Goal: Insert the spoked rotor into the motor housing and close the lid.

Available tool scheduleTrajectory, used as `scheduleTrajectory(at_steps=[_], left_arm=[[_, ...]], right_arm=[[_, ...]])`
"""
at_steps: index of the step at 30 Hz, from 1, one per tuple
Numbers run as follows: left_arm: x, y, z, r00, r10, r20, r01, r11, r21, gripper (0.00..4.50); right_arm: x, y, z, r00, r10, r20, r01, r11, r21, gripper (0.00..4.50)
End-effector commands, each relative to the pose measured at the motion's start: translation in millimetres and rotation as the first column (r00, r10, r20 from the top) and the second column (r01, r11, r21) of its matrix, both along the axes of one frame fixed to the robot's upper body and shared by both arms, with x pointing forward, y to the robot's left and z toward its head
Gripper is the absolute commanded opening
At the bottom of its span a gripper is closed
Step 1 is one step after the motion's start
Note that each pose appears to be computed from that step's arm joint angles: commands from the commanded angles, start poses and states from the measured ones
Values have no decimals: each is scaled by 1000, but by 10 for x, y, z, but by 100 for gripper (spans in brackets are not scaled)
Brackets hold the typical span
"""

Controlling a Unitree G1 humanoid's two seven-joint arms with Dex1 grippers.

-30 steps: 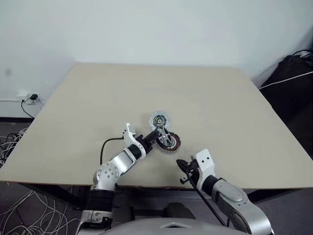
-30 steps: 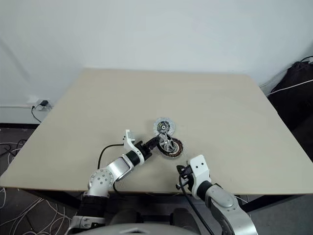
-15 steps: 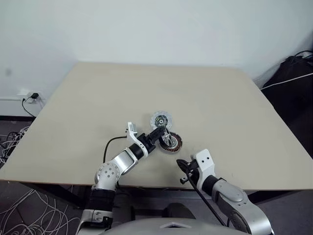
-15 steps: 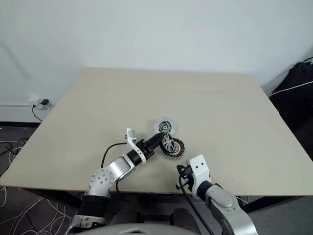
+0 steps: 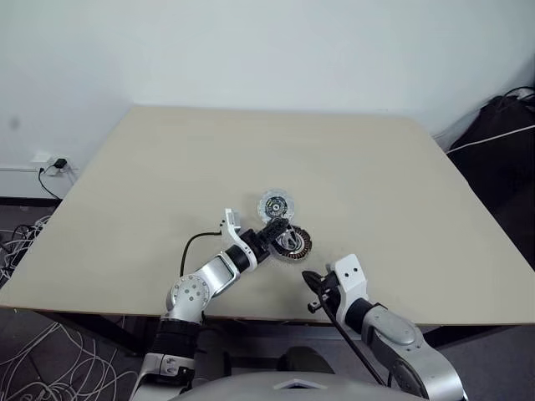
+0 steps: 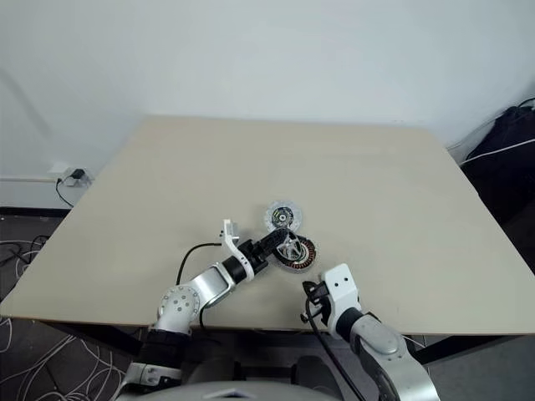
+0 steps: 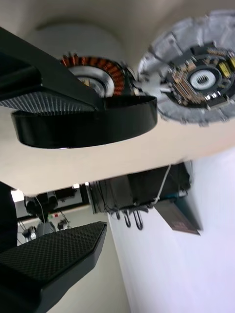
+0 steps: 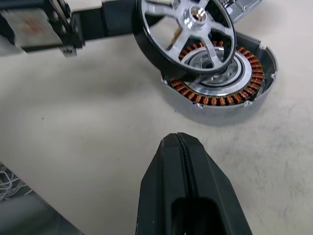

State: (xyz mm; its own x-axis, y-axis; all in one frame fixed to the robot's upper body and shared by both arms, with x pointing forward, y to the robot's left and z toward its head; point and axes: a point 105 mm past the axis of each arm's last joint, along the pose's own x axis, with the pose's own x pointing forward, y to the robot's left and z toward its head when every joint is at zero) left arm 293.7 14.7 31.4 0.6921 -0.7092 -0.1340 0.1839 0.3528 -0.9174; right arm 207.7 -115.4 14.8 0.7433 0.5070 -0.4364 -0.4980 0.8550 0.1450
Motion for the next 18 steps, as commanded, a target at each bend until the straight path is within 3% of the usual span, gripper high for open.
scheduleTrajectory(at_steps=[1, 2, 5, 13, 18], left_arm=[[27, -315, 271, 999, -12, 45, 17, 994, -110, 340], [27, -309, 262, 999, -10, 45, 15, 994, -105, 340], [28, -290, 236, 999, -2, 40, 6, 996, -94, 285], [16, -283, 216, 999, -3, 36, 6, 997, -82, 30], [12, -279, 207, 999, -6, 34, 9, 997, -78, 30]], right_arm=[[60, 48, 148, 998, 13, 65, -14, 1000, 15, 0], [64, 51, 150, 998, 14, 66, -15, 1000, 15, 0], [72, 57, 153, 998, 16, 68, -17, 1000, 16, 0], [68, 57, 149, 998, 18, 67, -19, 1000, 16, 0], [63, 57, 143, 998, 14, 64, -16, 1000, 20, 0]])
